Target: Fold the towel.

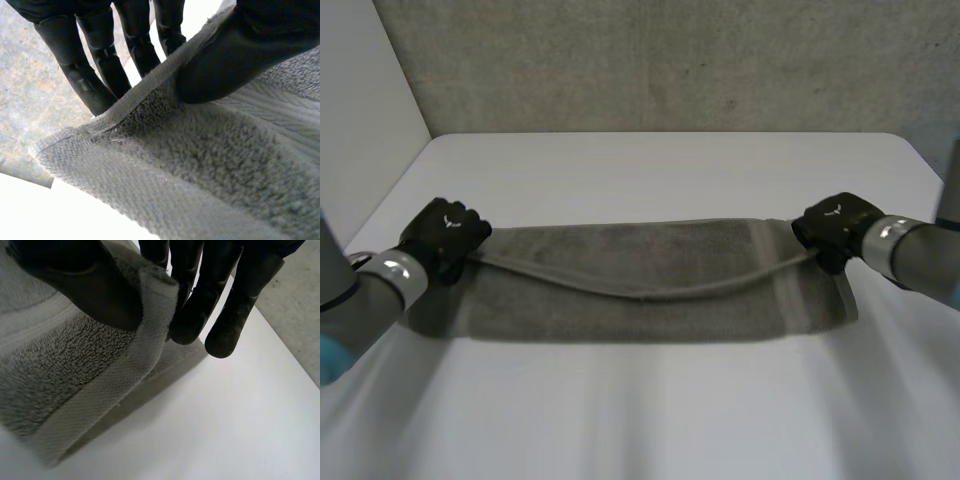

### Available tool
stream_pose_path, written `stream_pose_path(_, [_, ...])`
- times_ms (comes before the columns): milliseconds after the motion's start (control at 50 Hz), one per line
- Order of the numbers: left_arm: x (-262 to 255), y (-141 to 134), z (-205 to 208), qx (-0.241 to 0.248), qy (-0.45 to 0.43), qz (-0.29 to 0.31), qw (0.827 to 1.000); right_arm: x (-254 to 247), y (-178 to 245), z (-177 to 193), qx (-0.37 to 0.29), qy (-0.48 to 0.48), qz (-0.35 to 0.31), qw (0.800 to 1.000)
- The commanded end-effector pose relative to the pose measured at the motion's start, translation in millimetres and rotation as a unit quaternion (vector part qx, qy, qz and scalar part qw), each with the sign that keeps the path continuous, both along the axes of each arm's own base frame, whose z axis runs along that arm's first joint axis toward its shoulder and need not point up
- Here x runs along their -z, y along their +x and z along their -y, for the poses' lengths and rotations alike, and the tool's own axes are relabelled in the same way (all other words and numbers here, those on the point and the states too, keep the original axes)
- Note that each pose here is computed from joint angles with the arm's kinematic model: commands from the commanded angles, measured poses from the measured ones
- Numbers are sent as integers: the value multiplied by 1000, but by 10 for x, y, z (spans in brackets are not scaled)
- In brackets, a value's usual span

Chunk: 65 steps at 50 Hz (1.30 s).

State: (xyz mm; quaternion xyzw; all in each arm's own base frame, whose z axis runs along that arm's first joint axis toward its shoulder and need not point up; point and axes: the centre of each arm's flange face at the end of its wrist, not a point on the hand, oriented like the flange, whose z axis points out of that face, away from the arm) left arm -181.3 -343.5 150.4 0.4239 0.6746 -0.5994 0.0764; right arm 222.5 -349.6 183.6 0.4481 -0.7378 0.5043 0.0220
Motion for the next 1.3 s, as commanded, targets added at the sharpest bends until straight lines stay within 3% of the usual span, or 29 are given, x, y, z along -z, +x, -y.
stream_pose_path(20, [120,-132,469,-21,-29,5,999,157,204,471,33,-122,6,992])
stream_pose_path(180, [263,-245,668,-18,-40,8,999,212,328,648,44,-184,23,982])
stream_pose_path(440, [345,-394,584,-20,-40,23,999,399,361,661,74,-179,9,981])
stream_pose_path(560, [53,-300,583,-55,-65,17,996,352,319,562,78,-177,8,981])
stream_pose_path(620, [-137,-228,439,-65,-64,-4,996,-22,231,341,74,-194,15,978])
stream_pose_path(680, [-265,-169,297,-71,-57,-31,995,-87,174,143,70,-179,12,981])
stream_pose_path(880, [-424,-183,-252,-28,-4,-140,990,52,32,-343,59,-86,-13,994])
stream_pose_path(1300, [-379,148,-346,-76,-6,-144,987,318,-28,-242,44,-84,30,995])
